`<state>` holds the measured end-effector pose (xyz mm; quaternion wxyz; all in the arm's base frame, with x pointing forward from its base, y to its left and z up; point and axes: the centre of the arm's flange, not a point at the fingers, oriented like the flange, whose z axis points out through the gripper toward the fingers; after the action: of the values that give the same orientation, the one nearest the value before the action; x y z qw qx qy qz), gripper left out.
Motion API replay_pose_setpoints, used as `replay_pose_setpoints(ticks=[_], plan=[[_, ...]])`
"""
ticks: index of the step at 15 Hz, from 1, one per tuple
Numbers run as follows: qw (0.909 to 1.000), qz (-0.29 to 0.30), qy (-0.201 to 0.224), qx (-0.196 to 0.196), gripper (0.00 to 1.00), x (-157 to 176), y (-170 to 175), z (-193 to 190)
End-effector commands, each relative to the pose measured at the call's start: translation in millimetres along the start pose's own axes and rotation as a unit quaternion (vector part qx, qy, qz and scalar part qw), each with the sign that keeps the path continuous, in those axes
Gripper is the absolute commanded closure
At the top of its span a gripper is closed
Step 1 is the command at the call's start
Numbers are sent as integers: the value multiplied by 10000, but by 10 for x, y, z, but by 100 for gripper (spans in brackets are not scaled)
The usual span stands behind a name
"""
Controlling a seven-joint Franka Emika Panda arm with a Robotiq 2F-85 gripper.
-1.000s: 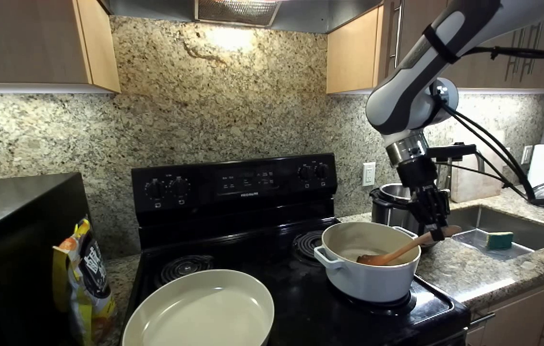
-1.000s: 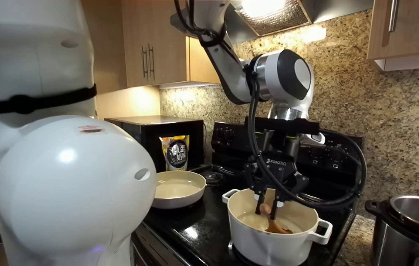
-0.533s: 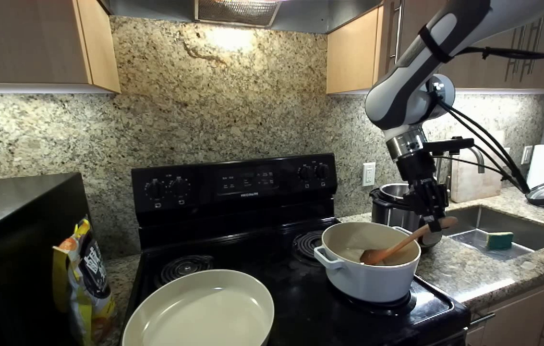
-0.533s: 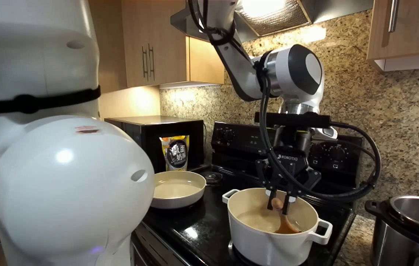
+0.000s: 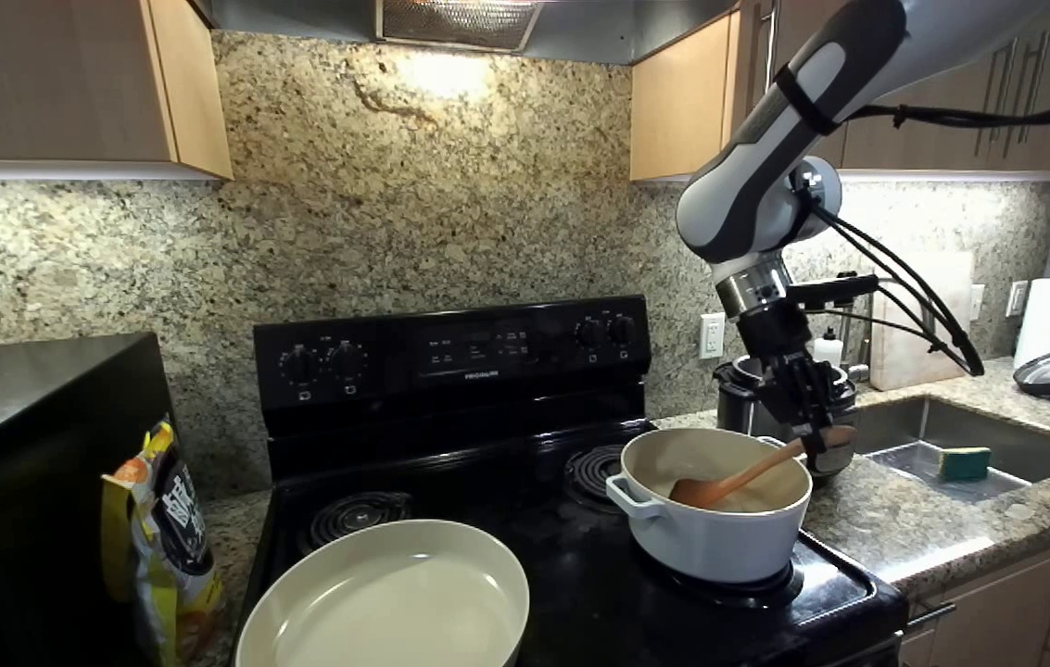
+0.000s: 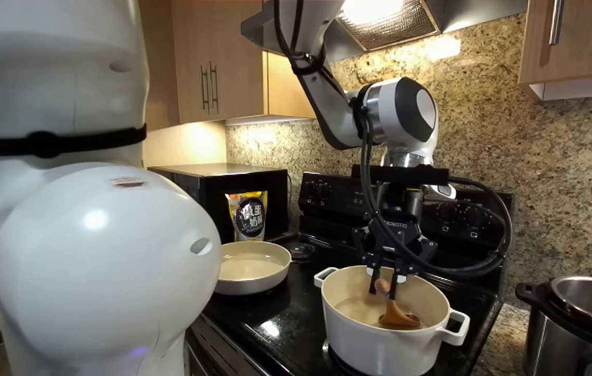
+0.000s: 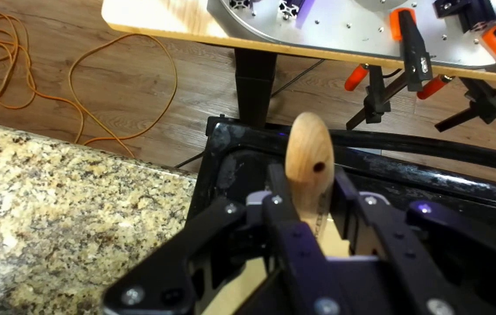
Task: Stir the pot on the stove with the wooden spoon
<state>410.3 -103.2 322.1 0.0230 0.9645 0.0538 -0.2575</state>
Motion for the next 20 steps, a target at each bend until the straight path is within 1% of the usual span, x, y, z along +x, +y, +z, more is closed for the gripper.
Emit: replay_pose_setpoints(ticks=[1,6,8,10,13,15,18,20], plan=[[9998,-149,-34,-110,93,130,-168,-3],[9965,-766,-343,-68,93,64,-420,112],[9933,-1044,-484,-65,93,-18,-500,153],[9911,-1141,-676,-92,93,-129,-522,180],[9916,-951,-867,-111,93,-287,-462,183],[9924,-789,-941,-47,93,-374,-403,144],[9953,-483,-834,-19,93,-406,-308,64],[9974,-102,-701,-135,93,-399,-251,13]])
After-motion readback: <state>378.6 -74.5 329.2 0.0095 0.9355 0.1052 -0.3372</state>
